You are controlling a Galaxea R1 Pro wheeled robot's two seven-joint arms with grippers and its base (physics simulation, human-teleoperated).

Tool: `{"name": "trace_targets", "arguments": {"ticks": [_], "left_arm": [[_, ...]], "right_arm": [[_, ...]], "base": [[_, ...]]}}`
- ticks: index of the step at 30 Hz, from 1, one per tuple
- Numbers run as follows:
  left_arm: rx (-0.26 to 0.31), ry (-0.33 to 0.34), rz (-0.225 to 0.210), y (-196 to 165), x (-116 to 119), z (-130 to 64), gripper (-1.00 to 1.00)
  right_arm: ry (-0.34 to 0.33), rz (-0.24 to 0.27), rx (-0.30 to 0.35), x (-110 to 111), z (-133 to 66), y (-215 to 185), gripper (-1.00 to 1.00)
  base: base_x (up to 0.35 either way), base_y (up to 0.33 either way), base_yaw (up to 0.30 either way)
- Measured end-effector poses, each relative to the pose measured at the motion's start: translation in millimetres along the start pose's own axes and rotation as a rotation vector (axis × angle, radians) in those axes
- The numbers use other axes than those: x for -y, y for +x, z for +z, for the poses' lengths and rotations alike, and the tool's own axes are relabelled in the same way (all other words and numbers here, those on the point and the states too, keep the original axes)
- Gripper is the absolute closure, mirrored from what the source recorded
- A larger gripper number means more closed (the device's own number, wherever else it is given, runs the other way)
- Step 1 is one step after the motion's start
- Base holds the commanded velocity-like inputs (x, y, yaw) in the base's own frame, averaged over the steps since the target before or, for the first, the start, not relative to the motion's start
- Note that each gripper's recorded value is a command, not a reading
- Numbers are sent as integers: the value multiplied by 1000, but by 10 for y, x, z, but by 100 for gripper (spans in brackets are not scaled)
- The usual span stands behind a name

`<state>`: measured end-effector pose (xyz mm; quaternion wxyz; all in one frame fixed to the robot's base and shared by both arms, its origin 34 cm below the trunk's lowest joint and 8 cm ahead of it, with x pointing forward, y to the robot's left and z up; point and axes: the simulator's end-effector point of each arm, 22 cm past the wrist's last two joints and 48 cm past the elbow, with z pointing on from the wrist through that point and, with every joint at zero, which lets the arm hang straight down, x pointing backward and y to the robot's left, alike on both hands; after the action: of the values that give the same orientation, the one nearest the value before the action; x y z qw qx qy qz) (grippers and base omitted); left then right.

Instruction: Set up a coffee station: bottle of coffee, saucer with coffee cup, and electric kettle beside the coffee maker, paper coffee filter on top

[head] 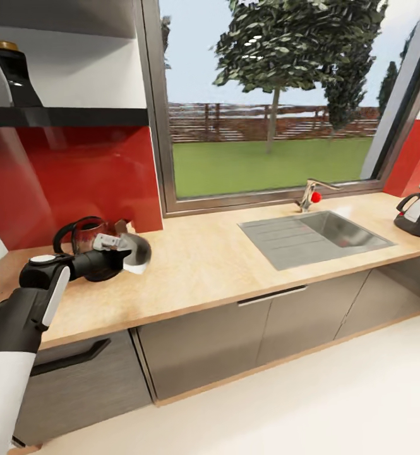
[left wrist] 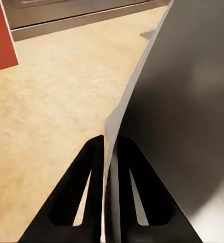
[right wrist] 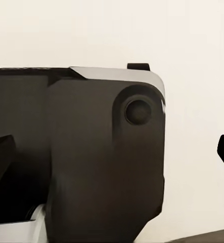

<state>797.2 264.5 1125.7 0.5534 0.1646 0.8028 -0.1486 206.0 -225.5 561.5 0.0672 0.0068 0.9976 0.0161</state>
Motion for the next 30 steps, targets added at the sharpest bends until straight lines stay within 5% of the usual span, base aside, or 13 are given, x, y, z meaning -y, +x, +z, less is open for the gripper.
{"name": "trace_targets", "arguments": {"ticks": [12,18,22,23,30], "left_arm": [[-17,63,-13,168,297,72,100],[86,116,28,366,619,96,100],[100,282,43,488,1296,133,100],[104,381,46,496,1561,78,100],[150,538,8,296,1922,-129,100]], "right_arm": [[2,2,-9,-3,-132,51,-100],[2,2,-14,-5,-194,80,-100],[2,2,-17,-10,-235,97,-100],[2,1,-17,-9,-245,102,-100],[2,1,-22,-13,-312,132,-100]], "base": [[0,0,-290],[0,0,-290],[0,0,-290],[0,0,-290],[0,0,-290]]}}
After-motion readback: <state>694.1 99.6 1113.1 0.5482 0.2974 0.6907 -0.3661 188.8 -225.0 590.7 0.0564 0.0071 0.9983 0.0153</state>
